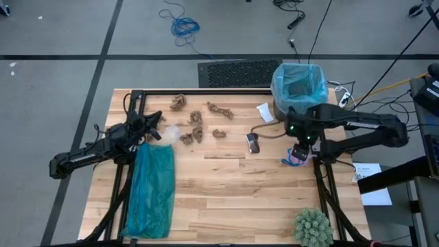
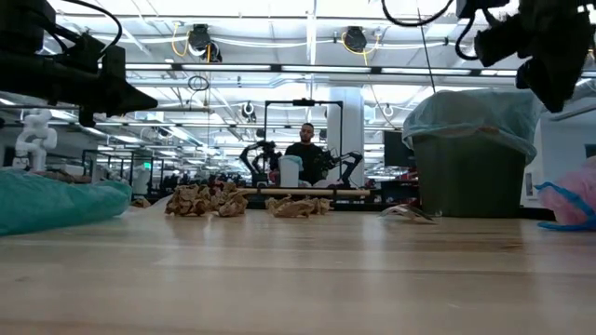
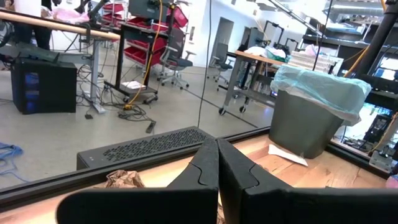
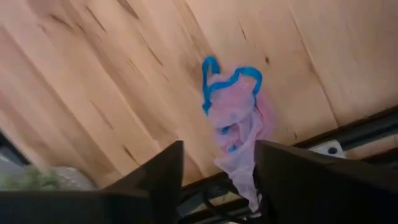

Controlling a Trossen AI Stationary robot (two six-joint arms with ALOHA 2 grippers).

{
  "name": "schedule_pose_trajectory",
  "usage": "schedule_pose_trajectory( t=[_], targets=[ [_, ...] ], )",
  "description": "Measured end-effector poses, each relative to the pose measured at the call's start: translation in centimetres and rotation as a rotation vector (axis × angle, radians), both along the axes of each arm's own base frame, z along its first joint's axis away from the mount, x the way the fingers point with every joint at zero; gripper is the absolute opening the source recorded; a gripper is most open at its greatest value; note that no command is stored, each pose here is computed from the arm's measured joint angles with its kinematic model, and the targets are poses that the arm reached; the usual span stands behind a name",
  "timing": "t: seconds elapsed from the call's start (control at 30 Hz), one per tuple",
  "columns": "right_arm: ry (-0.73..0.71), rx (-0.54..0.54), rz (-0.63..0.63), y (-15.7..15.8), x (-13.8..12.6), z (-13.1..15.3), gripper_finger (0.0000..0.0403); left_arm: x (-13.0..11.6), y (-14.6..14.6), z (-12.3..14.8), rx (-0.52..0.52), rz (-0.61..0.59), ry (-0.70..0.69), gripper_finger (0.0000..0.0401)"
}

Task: Place trash/remove bag and relplace
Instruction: Put the pink trash bag into the trash bin

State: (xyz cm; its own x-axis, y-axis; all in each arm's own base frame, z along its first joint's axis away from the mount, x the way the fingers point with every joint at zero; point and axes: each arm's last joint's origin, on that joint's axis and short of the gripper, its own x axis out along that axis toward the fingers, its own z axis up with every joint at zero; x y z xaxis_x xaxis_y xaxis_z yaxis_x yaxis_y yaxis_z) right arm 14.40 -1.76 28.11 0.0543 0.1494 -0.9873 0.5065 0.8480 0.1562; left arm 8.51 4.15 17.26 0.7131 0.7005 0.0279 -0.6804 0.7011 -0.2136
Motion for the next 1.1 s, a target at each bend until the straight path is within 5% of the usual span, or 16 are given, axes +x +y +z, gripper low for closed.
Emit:
schedule_pose_trajectory(
  t=[0.23, 0.47, 0.73, 0.9, 1.03, 1.1],
  targets=[
    [0.117, -0.010, 0.000, 1.4, 0.5, -4.3, 0.0241, 0.0, 0.0, 0.0, 0.000, 0.000, 0.000, 0.0000],
    [0.104, -0.166, -0.082, 1.5, 1.3, -6.7, 0.0233, 0.0, 0.0, 0.0, 0.000, 0.000, 0.000, 0.0000],
    [0.193, -0.149, -0.175, 1.6, 1.7, -10.0, 0.0207, 0.0, 0.0, 0.0, 0.000, 0.000, 0.000, 0.0000],
    [0.230, -0.116, -0.213, 1.7, 1.7, -11.5, 0.0144, 0.0, 0.0, 0.0, 0.000, 0.000, 0.000, 0.0000],
    [0.108, 0.023, -0.227, 2.0, 3.1, -11.4, 0.0034, 0.0, 0.0, 0.0, 0.000, 0.000, 0.000, 0.0000],
    [0.031, 0.064, -0.246, 2.2, 4.1, -10.8, 0.0013, 0.0, 0.0, 0.0, 0.000, 0.000, 0.000, 0.0000]
  ],
)
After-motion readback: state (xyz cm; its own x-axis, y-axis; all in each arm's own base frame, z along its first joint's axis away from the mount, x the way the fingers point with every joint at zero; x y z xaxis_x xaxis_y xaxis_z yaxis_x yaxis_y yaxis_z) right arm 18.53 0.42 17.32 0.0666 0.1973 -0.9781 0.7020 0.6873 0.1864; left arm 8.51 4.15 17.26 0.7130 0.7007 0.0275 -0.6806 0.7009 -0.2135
